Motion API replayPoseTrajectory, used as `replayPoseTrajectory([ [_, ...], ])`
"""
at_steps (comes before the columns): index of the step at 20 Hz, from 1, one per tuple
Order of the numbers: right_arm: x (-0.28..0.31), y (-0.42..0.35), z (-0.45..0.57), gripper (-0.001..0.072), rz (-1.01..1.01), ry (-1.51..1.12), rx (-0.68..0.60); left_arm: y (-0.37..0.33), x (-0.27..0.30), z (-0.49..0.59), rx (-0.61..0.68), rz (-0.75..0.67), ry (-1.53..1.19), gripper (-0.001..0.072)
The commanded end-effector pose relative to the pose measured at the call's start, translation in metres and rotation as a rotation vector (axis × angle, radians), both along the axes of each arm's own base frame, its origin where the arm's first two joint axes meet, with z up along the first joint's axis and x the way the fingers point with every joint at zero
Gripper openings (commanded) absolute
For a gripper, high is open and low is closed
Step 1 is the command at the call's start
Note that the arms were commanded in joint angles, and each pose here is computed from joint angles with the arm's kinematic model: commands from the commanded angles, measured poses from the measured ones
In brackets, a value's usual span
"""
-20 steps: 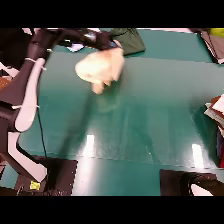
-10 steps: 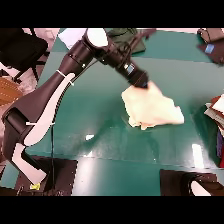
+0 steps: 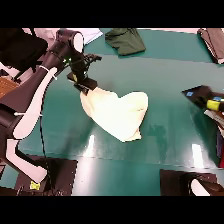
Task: Fold the shirts.
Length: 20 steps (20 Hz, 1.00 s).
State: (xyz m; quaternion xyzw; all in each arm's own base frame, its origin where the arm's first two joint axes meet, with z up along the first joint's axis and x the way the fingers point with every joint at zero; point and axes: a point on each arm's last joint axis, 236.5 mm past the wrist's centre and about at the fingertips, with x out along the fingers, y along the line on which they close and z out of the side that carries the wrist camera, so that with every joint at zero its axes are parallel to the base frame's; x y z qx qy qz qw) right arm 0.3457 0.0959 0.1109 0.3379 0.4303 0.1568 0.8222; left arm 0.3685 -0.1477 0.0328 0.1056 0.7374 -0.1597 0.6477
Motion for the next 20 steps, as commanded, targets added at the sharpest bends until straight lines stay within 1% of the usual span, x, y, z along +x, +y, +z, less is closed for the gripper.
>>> replayPoseTrajectory([
  [1, 0.006, 0.037, -0.051, 0.0434, 0.114, 0.131, 0.032, 0.019, -0.019, -0.028, 0.031, 0.046, 0.107, 0.0288],
  [2, 0.007, 0.059, -0.061, 0.0507, 0.19, 0.166, 0.053, 0.022, -0.021, -0.035, 0.044, 0.049, 0.113, 0.0485],
  [3, 0.008, 0.077, -0.07, 0.0602, 0.249, 0.199, 0.07, 0.028, -0.02, -0.038, 0.064, 0.053, 0.111, 0.0492],
  [4, 0.012, 0.093, -0.081, 0.0624, 0.292, 0.228, 0.089, 0.032, -0.018, -0.037, 0.062, 0.067, 0.103, 0.0492],
  [8, 0.043, 0.113, -0.123, 0.0627, 0.302, 0.327, 0.162, 0.072, 0.005, 0.01, 0.005, 0.191, -0.076, 0.0491],
  [12, 0.062, 0.117, -0.153, 0.0623, 0.313, 0.391, 0.177, 0.097, 0.008, 0.077, -0.139, 0.316, -0.26, 0.0491],
  [14, 0.068, 0.11, -0.163, 0.0616, 0.288, 0.421, 0.169, 0.107, 0.006, 0.094, -0.147, 0.341, -0.317, 0.0491],
  [16, 0.069, 0.103, -0.167, 0.0585, 0.272, 0.429, 0.145, 0.11, 0.007, 0.098, -0.156, 0.354, -0.329, 0.0491],
  [17, 0.069, 0.101, -0.17, 0.0583, 0.267, 0.435, 0.13, 0.103, 0.009, 0.093, -0.186, 0.347, -0.328, 0.0491],
  [19, 0.064, 0.095, -0.179, 0.0573, 0.26, 0.465, 0.085, 0.083, -0.001, 0.07, -0.261, 0.319, -0.248, 0.0491],
  [20, 0.06, 0.095, -0.179, 0.0569, 0.272, 0.473, 0.085, 0.082, -0.01, 0.053, -0.26, 0.311, -0.201, 0.0491],
])
